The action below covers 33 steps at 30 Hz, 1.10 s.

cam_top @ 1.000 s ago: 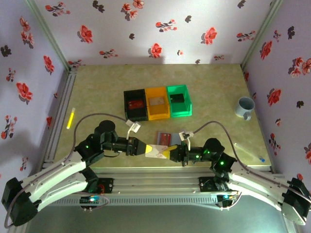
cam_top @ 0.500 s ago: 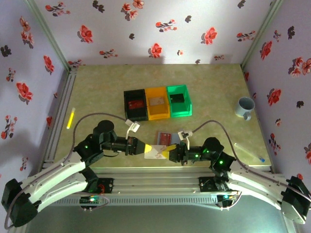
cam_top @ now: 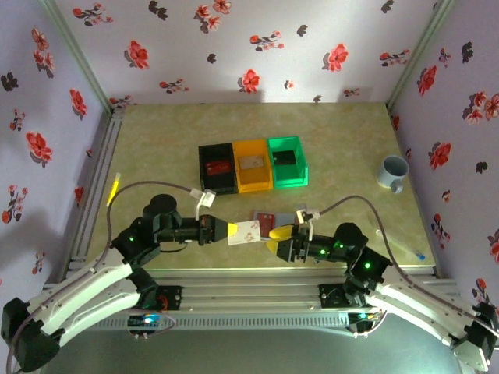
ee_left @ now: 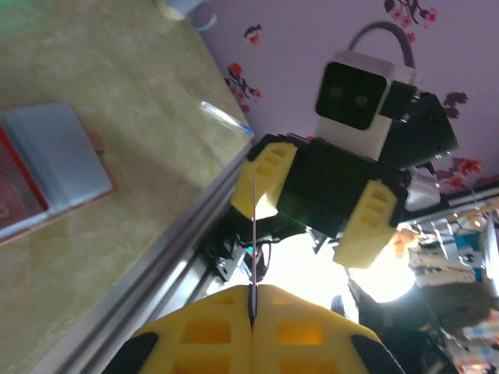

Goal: Take the credit cards out of the card holder

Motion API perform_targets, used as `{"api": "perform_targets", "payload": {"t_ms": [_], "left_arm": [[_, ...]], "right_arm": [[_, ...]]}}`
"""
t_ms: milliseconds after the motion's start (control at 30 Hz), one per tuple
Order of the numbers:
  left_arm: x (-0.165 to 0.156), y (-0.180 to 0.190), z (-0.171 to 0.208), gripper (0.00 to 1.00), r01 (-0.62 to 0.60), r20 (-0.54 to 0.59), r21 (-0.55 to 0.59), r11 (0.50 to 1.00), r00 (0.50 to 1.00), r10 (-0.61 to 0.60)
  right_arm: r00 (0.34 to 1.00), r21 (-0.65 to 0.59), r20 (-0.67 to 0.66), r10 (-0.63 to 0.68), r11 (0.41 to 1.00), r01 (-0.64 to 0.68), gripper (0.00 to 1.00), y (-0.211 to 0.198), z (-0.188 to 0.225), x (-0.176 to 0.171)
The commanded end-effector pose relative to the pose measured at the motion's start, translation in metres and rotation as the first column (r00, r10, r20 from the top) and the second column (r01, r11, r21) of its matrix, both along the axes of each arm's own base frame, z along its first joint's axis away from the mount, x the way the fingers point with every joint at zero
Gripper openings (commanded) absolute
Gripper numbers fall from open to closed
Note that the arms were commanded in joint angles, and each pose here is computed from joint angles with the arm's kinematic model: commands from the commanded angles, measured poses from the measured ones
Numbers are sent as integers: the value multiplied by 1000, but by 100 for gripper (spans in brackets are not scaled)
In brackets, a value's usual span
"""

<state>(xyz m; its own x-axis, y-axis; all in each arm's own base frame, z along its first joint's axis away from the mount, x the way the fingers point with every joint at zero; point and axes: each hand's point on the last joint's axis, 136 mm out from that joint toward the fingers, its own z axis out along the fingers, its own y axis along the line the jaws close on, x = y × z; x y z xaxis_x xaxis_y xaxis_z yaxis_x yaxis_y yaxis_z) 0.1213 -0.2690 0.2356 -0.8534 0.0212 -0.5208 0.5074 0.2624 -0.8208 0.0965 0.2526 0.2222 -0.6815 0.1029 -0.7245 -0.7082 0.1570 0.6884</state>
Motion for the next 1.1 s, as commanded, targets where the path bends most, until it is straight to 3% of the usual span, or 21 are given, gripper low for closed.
{"api": "perform_targets", "payload": {"t_ms": [0,133,267,433,767,933,1067], "left_arm": [[16,7,5,0,-82,56,19,996,995,80],[33,9,0,0,-148,58,49,988,988,145],[54,11,-4,0,-202,46,89,975,979,198],[82,10,-5,0,-250,38,121,961,968,247],[138,-6,-6,0,-248,8,190,950,968,251],[166,-11,-9,0,-241,14,256,936,969,246],[188,-14,-15,0,-249,1,289,924,966,260]], "right_arm": [[992,-36,35,-118,992,120,64,-14,4,16],[964,-147,35,-262,953,264,76,-35,-6,35],[904,-300,63,-423,856,421,86,-63,-17,56],[864,-407,119,-489,770,492,99,-82,-12,66],[755,-486,293,-586,589,646,99,-140,25,67],[765,-475,279,-580,609,635,99,-144,37,59],[738,-495,304,-603,562,663,99,-161,43,55]]}}
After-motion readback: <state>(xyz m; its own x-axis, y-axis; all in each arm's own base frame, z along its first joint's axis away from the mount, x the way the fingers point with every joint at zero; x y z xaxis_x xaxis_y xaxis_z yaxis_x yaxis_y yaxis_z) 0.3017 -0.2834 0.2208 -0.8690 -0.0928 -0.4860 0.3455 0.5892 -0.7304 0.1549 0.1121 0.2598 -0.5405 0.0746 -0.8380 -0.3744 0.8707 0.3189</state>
